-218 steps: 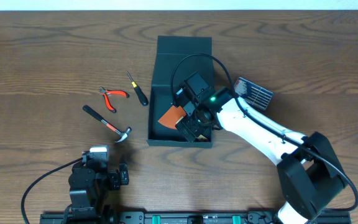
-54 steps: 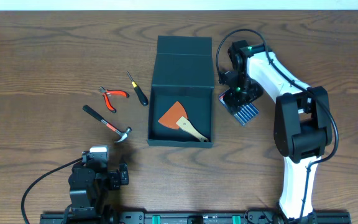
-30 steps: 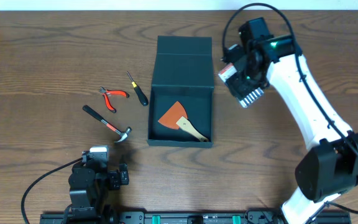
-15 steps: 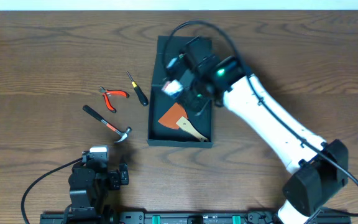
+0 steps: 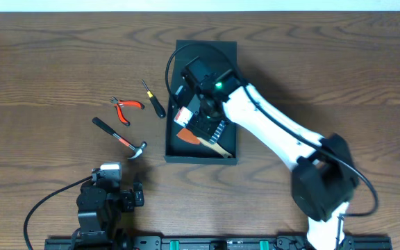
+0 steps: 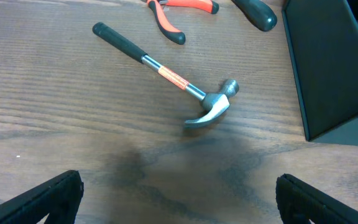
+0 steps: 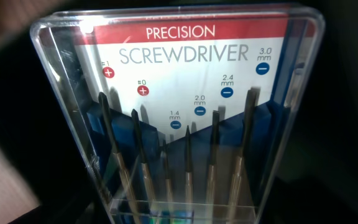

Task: Pack container
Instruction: 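Carry the case into the box and release it on the scraper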

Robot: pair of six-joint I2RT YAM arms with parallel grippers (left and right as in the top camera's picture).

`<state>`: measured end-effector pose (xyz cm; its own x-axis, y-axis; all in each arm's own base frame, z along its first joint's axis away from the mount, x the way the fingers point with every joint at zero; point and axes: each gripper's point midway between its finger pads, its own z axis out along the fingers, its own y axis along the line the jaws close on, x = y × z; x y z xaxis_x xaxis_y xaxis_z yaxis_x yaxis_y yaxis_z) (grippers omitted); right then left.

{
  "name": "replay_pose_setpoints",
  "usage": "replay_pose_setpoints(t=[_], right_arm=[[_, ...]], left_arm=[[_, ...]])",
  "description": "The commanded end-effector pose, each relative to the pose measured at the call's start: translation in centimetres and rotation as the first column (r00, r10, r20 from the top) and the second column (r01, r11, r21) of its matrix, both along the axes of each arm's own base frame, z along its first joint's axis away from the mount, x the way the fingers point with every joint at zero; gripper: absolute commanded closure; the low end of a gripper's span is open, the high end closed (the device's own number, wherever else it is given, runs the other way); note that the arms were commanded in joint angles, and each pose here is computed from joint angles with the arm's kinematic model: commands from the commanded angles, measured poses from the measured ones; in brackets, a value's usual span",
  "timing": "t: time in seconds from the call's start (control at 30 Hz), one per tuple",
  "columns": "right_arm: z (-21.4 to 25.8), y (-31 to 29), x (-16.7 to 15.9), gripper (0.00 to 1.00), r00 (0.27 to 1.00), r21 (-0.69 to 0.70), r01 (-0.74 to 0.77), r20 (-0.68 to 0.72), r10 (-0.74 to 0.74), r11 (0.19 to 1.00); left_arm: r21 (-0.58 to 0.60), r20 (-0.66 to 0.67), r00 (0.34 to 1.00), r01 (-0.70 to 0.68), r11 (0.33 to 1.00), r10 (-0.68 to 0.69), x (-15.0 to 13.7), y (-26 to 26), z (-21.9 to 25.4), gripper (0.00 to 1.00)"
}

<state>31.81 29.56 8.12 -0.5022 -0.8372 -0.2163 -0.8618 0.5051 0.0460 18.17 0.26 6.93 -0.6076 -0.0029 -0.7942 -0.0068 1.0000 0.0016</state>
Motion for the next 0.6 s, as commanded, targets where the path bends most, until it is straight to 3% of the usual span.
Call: replay_pose_setpoints(t=[0.0,0.33,0.43,0.57], right_arm=[[-2.1,0.6,-0.3,0.54,0.999,-0.011,0.004,-0.054,-0.005,1.0],[-7.2,0.2,-0.7,0.5,0.991,-0.079,0.001,-0.132,-0.011,0.997],[-7.2,0.4,-0.5,0.4,0.992,-0.075,0.001,-0.127,-0.011,0.997],[-6.6,0.6,-0.3,0.09,0.993,-0.062,0.002,-0.114,-0.009,0.998]], left_arm=[[0.012,-0.003,1.0,-0.005,1.0,0.006,-0.1,0.2,-0.2,0.01],[0.012,-0.003,1.0,-0.005,1.0,0.006,-0.1,0.2,-0.2,0.02],[0.012,-0.004,1.0,-0.005,1.0,0.006,-0.1,0.2,-0.2,0.01],[0.012,-0.003,1.0,-0.005,1.0,0.006,-0.1,0.2,-0.2,0.01]])
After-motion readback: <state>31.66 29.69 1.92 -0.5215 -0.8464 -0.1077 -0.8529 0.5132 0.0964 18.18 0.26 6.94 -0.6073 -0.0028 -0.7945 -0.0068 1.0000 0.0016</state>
